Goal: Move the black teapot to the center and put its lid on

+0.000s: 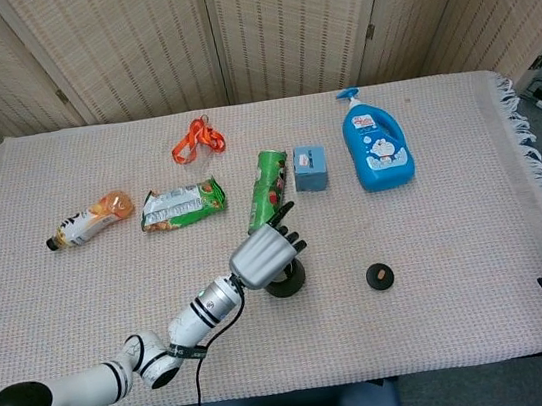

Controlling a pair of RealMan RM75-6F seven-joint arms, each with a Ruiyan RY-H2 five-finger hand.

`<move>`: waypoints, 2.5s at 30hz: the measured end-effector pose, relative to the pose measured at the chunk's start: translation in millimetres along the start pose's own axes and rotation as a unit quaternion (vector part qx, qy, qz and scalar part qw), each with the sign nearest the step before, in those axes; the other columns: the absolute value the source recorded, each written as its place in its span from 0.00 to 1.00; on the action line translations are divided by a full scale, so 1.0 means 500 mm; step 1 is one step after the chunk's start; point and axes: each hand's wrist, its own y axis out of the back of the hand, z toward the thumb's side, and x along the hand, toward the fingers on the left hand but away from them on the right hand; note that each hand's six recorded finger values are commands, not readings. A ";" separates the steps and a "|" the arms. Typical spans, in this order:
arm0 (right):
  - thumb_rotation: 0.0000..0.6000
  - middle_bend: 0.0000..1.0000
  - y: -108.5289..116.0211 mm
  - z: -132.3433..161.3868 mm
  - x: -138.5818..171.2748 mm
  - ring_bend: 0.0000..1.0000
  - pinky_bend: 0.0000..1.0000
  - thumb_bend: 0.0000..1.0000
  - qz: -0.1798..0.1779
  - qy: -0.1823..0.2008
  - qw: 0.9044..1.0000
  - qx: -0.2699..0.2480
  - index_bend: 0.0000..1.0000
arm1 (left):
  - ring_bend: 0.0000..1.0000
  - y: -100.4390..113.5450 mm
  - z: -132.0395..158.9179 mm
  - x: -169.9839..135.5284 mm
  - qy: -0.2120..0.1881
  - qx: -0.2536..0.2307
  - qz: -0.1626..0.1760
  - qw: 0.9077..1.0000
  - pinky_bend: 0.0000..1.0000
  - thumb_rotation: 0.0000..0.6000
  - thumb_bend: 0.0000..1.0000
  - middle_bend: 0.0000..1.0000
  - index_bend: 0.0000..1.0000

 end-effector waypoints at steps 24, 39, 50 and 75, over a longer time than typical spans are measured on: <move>1.00 0.00 0.004 0.000 0.003 0.09 0.00 0.18 -0.005 0.001 1.000 -0.002 0.00 | 0.27 -0.045 0.021 -0.034 0.056 -0.010 -0.101 0.993 0.00 1.00 0.36 0.27 0.11; 1.00 0.00 0.002 0.005 0.003 0.09 0.00 0.18 -0.005 0.006 1.000 -0.004 0.00 | 0.02 -0.039 0.020 -0.089 0.099 0.003 -0.174 0.980 0.00 1.00 0.17 0.02 0.00; 1.00 0.00 0.005 0.009 -0.001 0.09 0.00 0.18 -0.004 0.014 1.000 0.001 0.00 | 0.01 -0.022 0.001 -0.123 0.136 0.018 -0.188 0.972 0.00 1.00 0.14 0.00 0.00; 1.00 0.08 -0.005 0.095 -0.030 0.52 0.47 0.18 0.055 0.114 0.992 0.023 0.00 | 0.20 0.093 -0.302 -0.442 0.349 -0.084 -0.052 0.932 0.11 1.00 0.19 0.18 0.19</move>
